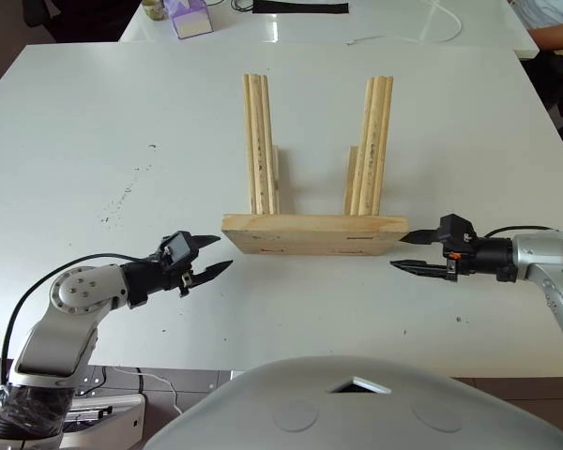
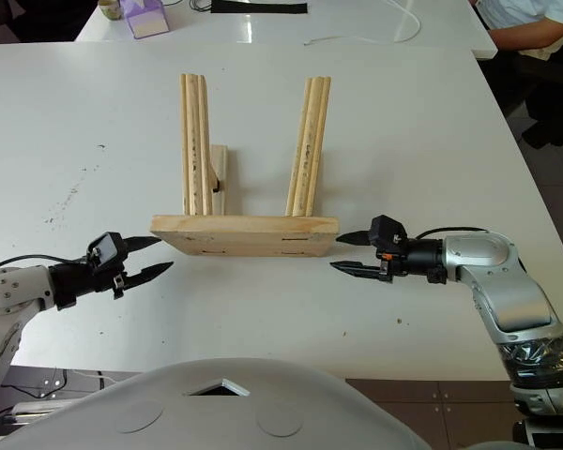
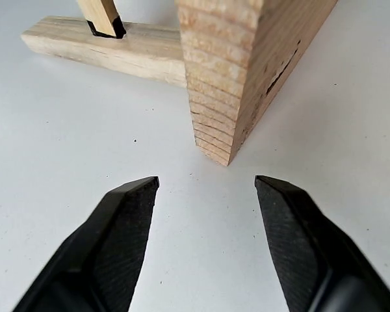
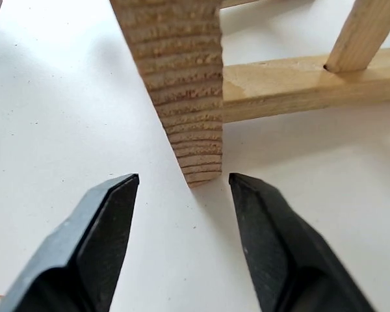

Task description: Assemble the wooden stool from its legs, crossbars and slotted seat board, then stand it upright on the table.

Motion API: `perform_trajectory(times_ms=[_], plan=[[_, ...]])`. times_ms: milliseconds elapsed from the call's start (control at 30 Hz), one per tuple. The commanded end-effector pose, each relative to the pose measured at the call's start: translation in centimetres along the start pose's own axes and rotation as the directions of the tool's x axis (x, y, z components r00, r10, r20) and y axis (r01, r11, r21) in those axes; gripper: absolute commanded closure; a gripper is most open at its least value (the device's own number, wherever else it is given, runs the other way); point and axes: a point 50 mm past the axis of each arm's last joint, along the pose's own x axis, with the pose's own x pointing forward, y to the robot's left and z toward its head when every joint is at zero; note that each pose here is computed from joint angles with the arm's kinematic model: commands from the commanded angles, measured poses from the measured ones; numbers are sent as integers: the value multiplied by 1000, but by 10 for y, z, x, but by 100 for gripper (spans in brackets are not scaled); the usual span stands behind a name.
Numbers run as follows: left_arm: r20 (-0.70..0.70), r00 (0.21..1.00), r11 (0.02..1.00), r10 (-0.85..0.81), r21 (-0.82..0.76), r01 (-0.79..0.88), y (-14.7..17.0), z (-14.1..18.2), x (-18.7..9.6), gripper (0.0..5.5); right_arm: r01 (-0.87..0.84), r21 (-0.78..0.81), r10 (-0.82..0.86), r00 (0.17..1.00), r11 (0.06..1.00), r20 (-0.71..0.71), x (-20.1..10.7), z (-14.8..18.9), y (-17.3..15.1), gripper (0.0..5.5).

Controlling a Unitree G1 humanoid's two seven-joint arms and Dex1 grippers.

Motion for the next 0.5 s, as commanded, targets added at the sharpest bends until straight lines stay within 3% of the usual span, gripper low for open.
perform_trajectory(times_ms=[33,267,500], plan=[[-6,999,995,-36,88,36,4,2,8,250,11,-29,-11,1000,1000,-10,4,2,-6,260],[-10,988,955,-157,253,154,17,9,34,250,-36,-85,35,999,996,-13,22,8,-18,260],[3,987,939,-161,309,152,25,11,41,250,-110,-132,106,994,985,-34,32,12,-29,260]])
